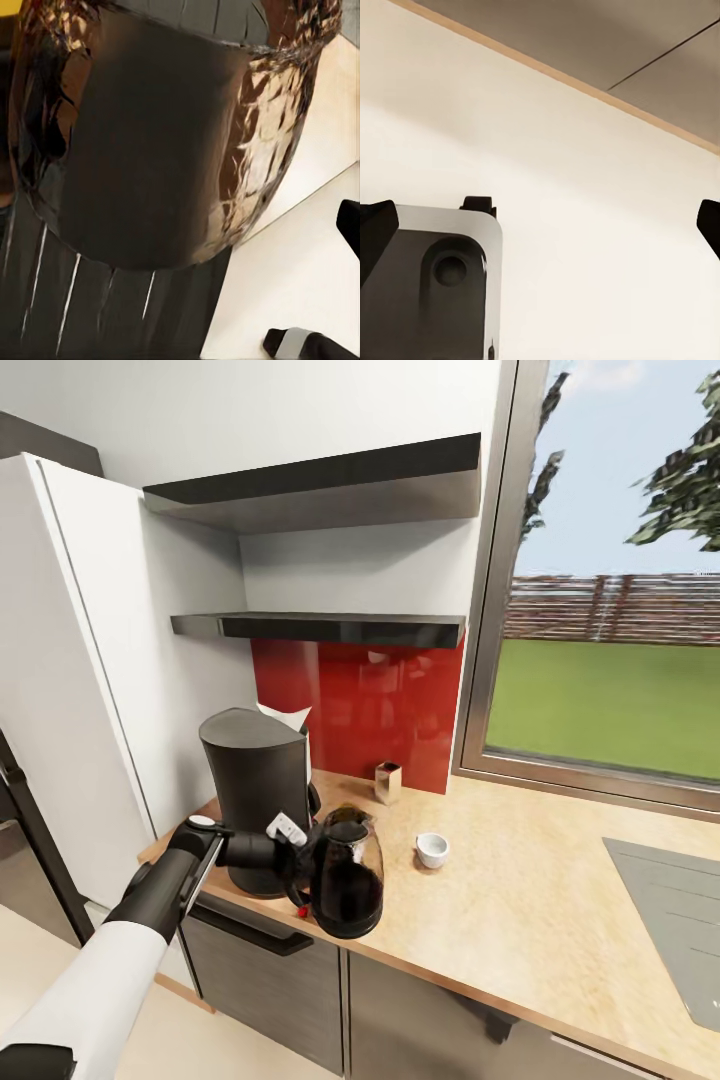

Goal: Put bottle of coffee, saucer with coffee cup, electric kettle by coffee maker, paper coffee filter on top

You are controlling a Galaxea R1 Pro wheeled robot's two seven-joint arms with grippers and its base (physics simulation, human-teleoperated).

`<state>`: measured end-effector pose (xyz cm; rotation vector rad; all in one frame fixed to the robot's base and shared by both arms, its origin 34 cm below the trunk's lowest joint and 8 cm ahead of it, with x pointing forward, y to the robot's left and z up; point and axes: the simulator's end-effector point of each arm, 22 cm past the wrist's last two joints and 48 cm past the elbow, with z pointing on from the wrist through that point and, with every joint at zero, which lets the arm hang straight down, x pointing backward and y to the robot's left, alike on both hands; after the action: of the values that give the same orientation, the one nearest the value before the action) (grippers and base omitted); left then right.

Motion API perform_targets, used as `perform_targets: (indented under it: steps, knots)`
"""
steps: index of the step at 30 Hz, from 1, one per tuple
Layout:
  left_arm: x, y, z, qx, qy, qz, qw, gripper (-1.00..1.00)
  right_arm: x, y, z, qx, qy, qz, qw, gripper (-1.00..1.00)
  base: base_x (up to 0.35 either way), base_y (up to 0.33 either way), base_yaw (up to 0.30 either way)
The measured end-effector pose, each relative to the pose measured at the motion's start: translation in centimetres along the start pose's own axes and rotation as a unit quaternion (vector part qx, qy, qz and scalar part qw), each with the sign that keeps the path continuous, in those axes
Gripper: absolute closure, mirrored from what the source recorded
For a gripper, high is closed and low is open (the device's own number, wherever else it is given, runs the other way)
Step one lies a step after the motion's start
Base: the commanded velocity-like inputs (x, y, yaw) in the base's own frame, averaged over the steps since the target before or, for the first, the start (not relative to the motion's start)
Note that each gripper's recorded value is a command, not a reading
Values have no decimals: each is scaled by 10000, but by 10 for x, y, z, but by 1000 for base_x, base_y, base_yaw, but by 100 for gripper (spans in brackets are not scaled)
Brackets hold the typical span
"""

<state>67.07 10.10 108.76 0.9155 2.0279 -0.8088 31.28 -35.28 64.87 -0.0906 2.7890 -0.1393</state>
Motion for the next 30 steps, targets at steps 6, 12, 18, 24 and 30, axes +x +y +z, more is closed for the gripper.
perform_targets:
  steps: [6, 12, 18, 24, 30]
  knots:
    - [1, -1, 0, 20, 8, -12, 10000, -100, 0, 0, 0, 0, 1, 0, 10000, -100, 0, 0, 0]
    - [4, 5, -5, -28, 34, -20, 10000, -100, 0, 0, 0, 0, 1, 0, 10000, -100, 0, 0, 0]
    - [9, 5, -13, 83, 83, -25, 9999, -100, 0, 0, 0, 0, 0, 0, 10000, -100, 0, 0, 0]
    - [16, 13, -24, 31, 149, -39, 9999, -100, 0, 0, 0, 0, 0, 0, 10000, -100, 0, 0, 0]
    - [23, 15, -26, 15, 193, -80, 9998, -100, 0, 0, 0, 0, -1, 0, 10000, -100, 0, 0, 0]
